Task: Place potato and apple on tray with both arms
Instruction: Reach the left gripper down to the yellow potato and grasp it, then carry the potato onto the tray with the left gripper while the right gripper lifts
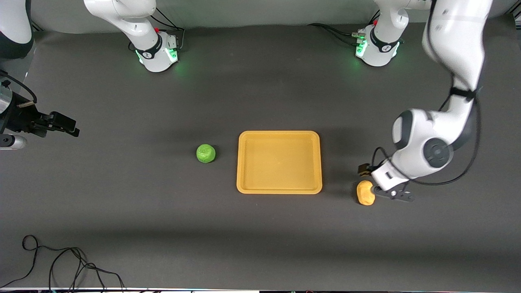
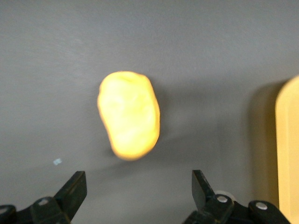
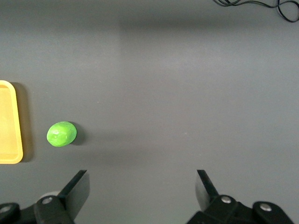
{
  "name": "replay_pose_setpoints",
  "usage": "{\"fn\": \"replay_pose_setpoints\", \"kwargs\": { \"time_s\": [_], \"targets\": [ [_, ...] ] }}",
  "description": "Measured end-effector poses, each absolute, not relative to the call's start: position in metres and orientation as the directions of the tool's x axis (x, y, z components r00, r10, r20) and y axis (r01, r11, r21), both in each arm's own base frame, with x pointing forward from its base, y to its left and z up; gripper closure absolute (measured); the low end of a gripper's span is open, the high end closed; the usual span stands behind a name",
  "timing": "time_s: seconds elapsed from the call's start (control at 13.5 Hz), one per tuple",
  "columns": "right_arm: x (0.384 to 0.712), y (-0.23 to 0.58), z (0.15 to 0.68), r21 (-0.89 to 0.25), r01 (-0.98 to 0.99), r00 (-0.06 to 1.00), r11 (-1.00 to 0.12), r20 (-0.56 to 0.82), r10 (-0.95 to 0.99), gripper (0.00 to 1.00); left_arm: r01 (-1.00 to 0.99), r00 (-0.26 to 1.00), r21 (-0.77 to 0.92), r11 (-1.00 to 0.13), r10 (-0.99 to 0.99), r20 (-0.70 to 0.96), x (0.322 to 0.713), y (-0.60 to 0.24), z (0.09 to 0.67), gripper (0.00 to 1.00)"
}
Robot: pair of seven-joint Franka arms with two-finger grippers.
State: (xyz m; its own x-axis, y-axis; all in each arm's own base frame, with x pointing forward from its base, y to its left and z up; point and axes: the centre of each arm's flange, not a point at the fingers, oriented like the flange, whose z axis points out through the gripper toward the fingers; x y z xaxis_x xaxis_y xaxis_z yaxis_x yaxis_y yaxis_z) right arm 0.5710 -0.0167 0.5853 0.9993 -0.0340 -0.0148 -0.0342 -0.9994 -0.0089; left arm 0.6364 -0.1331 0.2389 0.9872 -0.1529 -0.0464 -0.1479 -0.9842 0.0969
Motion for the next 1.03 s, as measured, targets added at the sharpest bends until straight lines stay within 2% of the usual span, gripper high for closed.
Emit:
{"fn": "replay_pose_setpoints", "kwargs": {
  "time_s": [0.22,0.37,0.44,0.59,0.66,0.89,1.03],
  "targets": [
    [0.571,-0.017,0.585,-0.009,-0.034,0.999,-0.999,-0.016,-0.034,0.0,-0.097,0.994,0.099,-0.99,-0.103,-0.049,0.654,-0.143,0.214,0.0],
    [0.572,-0.017,0.583,-0.009,-0.034,0.999,-0.999,-0.018,-0.034,0.0,-0.079,0.995,0.096,-0.992,-0.084,-0.055,0.661,-0.143,0.202,0.04],
    [0.572,-0.017,0.583,-0.009,-0.034,0.999,-0.999,-0.018,-0.034,0.0,-0.075,0.995,0.095,-0.993,-0.081,-0.057,0.663,-0.143,0.198,0.13],
    [0.572,-0.017,0.583,-0.009,-0.034,0.999,-0.999,-0.018,-0.034,0.0,-0.071,0.996,0.095,-0.993,-0.076,-0.051,0.668,-0.143,0.197,0.38],
    [0.572,-0.017,0.583,-0.009,-0.034,0.999,-0.999,-0.018,-0.034,0.0,-0.069,0.996,0.095,-0.993,-0.074,-0.046,0.67,-0.143,0.199,0.44],
    [0.572,-0.016,0.582,-0.009,-0.034,0.999,-0.999,-0.019,-0.034,0.0,-0.058,0.997,0.104,-0.993,-0.063,-0.04,0.681,-0.144,0.219,0.44],
    [0.572,-0.01,0.581,-0.01,-0.023,1.0,-1.0,-0.021,-0.023,0.0,-0.003,0.998,0.116,-0.993,-0.01,-0.057,0.689,-0.159,0.252,0.44]
  ]
}}
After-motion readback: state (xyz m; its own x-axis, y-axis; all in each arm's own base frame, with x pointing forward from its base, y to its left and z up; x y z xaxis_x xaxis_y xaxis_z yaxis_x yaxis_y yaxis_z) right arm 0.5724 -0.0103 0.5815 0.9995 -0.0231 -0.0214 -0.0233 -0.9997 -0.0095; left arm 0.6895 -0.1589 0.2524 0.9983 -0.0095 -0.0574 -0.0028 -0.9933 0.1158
